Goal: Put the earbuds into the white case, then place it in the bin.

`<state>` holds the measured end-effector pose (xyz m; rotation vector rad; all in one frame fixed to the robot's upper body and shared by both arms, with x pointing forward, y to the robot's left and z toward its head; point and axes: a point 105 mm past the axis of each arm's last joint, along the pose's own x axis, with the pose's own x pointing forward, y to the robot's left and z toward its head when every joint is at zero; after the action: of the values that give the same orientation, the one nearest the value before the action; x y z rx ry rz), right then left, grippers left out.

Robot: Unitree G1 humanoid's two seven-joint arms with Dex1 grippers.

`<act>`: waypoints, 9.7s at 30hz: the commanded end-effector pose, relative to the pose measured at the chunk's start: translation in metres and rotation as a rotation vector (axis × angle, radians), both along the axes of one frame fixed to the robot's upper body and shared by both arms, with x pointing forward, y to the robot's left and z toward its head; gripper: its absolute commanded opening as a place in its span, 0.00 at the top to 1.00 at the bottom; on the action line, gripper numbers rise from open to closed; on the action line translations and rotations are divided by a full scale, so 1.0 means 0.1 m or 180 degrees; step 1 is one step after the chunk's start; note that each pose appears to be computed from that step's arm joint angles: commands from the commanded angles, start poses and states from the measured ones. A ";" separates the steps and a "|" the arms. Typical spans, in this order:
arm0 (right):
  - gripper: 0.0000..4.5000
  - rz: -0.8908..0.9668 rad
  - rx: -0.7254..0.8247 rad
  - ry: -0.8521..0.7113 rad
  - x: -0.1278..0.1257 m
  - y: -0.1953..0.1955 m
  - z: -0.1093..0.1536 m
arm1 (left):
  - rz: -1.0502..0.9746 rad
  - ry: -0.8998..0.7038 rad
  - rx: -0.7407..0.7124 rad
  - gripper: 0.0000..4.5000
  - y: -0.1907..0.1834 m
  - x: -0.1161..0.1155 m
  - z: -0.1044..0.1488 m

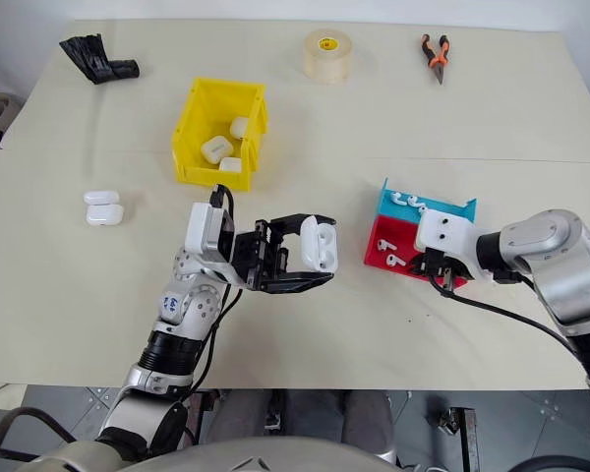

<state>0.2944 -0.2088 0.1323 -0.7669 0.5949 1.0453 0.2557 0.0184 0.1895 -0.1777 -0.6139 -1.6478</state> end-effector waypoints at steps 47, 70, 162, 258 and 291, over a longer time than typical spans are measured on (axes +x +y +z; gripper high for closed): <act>0.22 -0.0590 0.0251 0.0151 0.02 0.29 0.12 | 0.0035 -0.0120 -0.0106 0.35 0.00 -0.03 0.08; 0.77 -0.0603 0.0181 0.0136 0.03 0.32 0.03 | 0.0049 -0.0128 -0.0118 0.35 0.00 -0.03 0.10; 0.89 0.0819 0.3675 -0.0940 -0.65 1.03 0.86 | -0.0122 0.0354 -0.0245 0.35 0.12 0.16 0.32; 0.01 -0.0282 -0.0096 -0.0516 1.03 -0.43 0.50 | 0.0187 0.0079 -0.0130 0.35 0.18 0.00 0.04; 0.59 0.0126 -0.0242 -0.0197 1.01 -0.25 0.25 | 0.0303 0.0067 -0.0155 0.35 0.20 0.01 0.07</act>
<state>0.3973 -0.2317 0.1610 -0.8753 0.5502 1.0323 0.2621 0.0389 0.1873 -0.2253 -0.5883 -1.5328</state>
